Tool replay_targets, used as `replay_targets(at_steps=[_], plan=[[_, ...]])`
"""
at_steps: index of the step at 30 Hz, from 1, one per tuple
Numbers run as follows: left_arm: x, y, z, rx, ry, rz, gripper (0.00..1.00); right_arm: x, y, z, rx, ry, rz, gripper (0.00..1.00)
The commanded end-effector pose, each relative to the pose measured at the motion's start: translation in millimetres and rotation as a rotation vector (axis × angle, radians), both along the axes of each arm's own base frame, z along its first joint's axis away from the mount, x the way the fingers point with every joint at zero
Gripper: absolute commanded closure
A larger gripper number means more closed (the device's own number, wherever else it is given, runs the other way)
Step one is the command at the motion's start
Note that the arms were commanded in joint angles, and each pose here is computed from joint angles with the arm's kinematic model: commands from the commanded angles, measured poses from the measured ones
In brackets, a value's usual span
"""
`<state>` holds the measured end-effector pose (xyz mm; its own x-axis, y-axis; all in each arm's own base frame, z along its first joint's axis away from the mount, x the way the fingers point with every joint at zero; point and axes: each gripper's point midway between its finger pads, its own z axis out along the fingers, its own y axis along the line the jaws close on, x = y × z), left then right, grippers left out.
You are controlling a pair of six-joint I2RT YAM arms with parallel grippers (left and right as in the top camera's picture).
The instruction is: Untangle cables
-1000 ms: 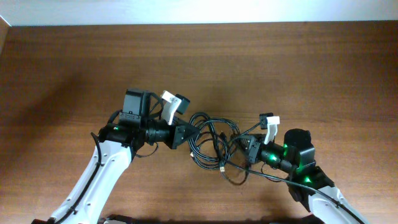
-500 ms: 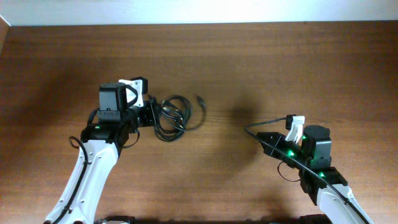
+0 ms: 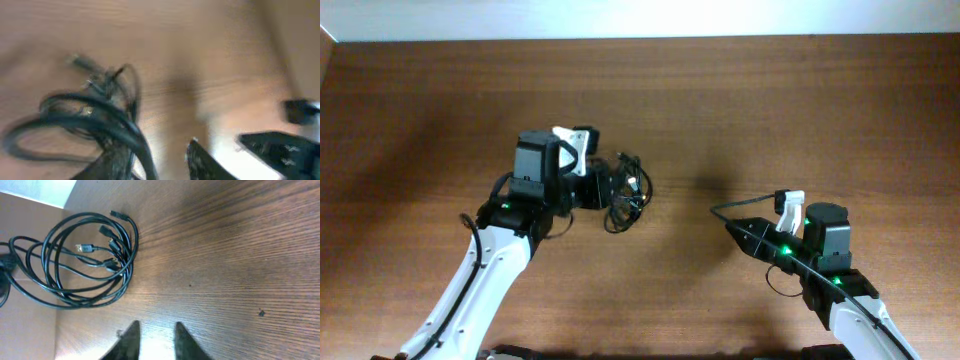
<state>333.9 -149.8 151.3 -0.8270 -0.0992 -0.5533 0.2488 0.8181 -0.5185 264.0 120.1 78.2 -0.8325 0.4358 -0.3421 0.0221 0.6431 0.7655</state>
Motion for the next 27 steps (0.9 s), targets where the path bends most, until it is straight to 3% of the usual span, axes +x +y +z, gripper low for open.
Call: replay_targets(at_steps=[1,3,6,9,10,12,15,20,25,26,27], plan=[[5.6,70.4,-25.2,0.286,0.063,0.336,0.39,-2.0,0.1,-1.6,0.006,0.007,0.005,0.72],[-3.1,93.3,-34.2,0.366,0.117,0.45,0.32,-2.0,0.1,-1.7,0.006,0.008,0.005,0.69],[-7.2,94.0,-37.0,0.356,0.145,0.471,0.01,-2.0,0.1,-1.7,0.006,0.008,0.005,0.6],[-10.1,80.3,-37.8,0.299,0.166,0.416,0.0,-2.3,-0.3,-2.5,0.004,0.011,0.003,0.57],[-7.2,72.8,-36.0,0.274,0.153,0.378,0.05,-3.7,-1.6,-5.4,-0.003,0.025,-0.004,0.56],[5.4,41.7,-27.0,0.267,0.007,0.112,0.07,-7.8,-6.8,-14.5,-0.03,0.069,-0.029,0.55],[20.7,39.4,-44.2,0.301,-0.008,0.089,0.11,-12.1,-7.9,-19.4,-0.037,0.098,-0.032,0.55],[27.2,38.0,-104.6,0.334,0.115,0.07,0.16,-12.1,-8.0,-19.4,-0.037,0.098,-0.032,0.54],[20.2,42.8,-143.1,0.376,0.212,0.065,0.55,-12.1,-8.0,-19.4,-0.037,0.098,-0.032,0.54],[20.2,42.7,-143.0,0.375,0.212,0.064,0.75,-12.1,-7.9,-19.4,-0.037,0.098,-0.032,0.54],[20.5,42.6,-142.5,0.374,0.21,0.065,0.75,-12.1,-7.9,-19.4,-0.037,0.098,-0.032,0.54]])
